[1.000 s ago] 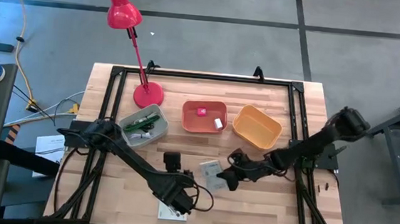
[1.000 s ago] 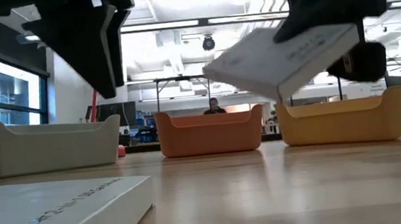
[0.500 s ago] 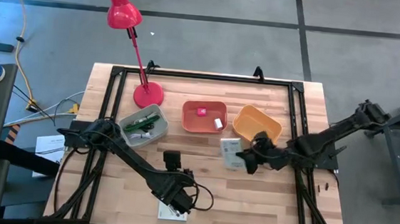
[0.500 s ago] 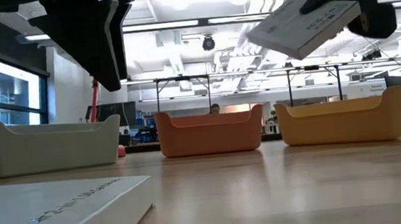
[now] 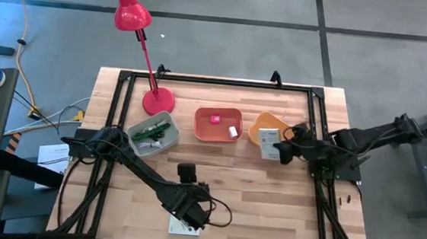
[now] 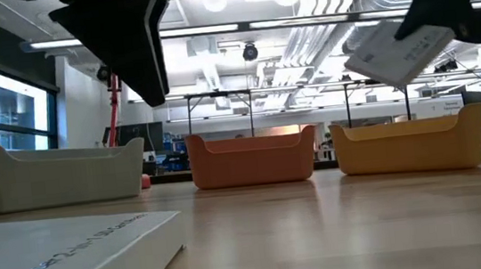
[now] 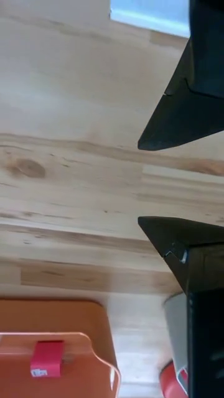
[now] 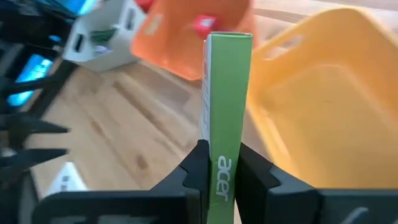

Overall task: Pick and place items into bin
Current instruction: Put the right white box into the yellow bin

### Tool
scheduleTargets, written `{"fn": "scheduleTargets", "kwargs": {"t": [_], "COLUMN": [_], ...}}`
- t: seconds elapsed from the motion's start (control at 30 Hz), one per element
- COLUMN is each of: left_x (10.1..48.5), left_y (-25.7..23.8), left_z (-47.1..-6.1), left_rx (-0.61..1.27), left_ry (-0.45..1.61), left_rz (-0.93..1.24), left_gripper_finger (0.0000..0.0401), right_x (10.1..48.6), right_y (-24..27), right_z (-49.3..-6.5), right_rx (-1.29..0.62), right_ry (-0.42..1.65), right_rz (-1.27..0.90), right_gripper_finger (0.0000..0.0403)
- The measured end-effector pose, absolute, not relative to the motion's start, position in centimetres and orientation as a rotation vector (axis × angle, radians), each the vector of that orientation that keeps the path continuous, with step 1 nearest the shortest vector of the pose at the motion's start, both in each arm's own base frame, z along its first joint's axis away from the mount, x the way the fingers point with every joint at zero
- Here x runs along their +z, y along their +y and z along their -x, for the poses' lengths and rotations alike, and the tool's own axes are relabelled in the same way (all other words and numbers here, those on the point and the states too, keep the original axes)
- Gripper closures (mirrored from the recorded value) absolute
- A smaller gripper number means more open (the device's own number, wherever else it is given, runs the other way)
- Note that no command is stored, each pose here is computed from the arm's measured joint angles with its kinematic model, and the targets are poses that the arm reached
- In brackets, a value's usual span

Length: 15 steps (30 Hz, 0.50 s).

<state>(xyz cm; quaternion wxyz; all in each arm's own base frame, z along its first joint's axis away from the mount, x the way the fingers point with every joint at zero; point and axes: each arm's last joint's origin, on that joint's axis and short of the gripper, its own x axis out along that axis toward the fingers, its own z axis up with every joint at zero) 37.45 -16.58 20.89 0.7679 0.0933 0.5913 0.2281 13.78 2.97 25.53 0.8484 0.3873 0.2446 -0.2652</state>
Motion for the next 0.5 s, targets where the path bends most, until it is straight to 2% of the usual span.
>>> {"fn": "scheduleTargets", "kwargs": {"t": [0.5], "left_x": [21.1], "left_y": [-17.6], "left_z": [-39.5], "left_rx": [0.402], "left_ry": [1.104], "left_rz": [-0.095], "left_gripper_finger": [0.0229], "right_x": [24.9], "right_y": [-0.1], "right_z": [-12.3], "right_rx": [-0.717], "right_ry": [0.628], "right_rz": [-0.702], "right_gripper_finger": [0.0357]}}
